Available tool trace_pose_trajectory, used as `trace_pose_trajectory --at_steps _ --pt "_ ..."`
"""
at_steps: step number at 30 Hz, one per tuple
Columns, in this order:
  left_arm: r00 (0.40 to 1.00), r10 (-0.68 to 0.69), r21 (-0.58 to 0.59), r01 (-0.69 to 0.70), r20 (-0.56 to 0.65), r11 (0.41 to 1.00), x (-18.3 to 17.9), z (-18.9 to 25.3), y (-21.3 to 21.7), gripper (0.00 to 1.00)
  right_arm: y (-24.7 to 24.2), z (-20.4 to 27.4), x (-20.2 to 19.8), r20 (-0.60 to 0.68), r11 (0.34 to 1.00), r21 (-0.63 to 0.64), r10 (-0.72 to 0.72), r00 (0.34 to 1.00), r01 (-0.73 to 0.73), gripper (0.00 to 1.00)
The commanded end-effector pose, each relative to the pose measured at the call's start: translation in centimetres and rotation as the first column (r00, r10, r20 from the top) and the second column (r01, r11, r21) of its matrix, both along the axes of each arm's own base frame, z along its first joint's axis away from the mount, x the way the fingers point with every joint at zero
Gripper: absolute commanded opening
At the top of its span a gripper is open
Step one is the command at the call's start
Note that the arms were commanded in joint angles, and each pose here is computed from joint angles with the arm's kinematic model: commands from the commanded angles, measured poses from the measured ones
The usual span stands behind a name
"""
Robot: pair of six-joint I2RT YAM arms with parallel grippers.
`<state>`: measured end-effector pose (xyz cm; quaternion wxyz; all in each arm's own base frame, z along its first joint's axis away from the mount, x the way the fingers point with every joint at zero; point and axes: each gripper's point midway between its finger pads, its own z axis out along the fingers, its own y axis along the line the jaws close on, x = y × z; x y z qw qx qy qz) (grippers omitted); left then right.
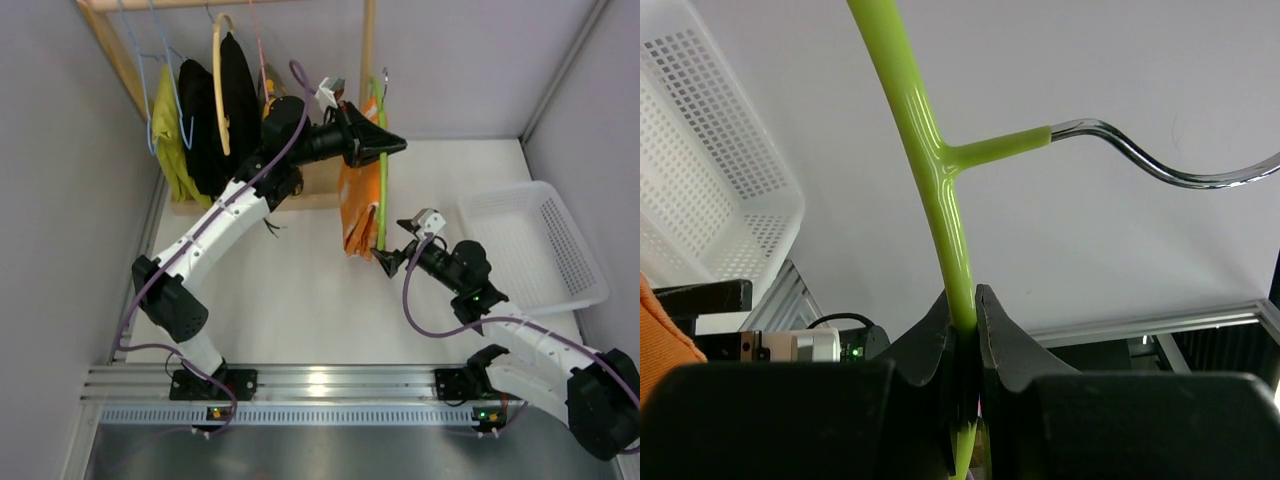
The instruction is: Remove the trousers from the hanger
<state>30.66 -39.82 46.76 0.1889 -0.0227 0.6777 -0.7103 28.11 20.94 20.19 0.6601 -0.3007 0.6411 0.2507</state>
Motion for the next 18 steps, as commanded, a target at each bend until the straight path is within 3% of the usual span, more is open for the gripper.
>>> trace_pose_trajectory --at_steps 1,8,18 --pt "0.965 0.056 -0.203 -0.003 0.256 0.979 -2.9 9.9 2.7 0.00 1.1 3.2 -0.6 0.132 0.998 0.039 0.036 0.991 -0.041 0.99" --pt "0.961 0.064 -0.214 -0.005 0.269 0.977 -2.8 10.6 2.7 0.00 1.3 0.5 -1.5 0.087 0.998 -0.007 0.059 0.994 -0.059 0.99" --pt "0.963 0.072 -0.222 -0.013 0.260 0.975 -2.6 10.7 2.7 0.00 0.4 -1.0 0.1 0.084 0.998 -0.033 -0.046 0.995 0.049 0.99"
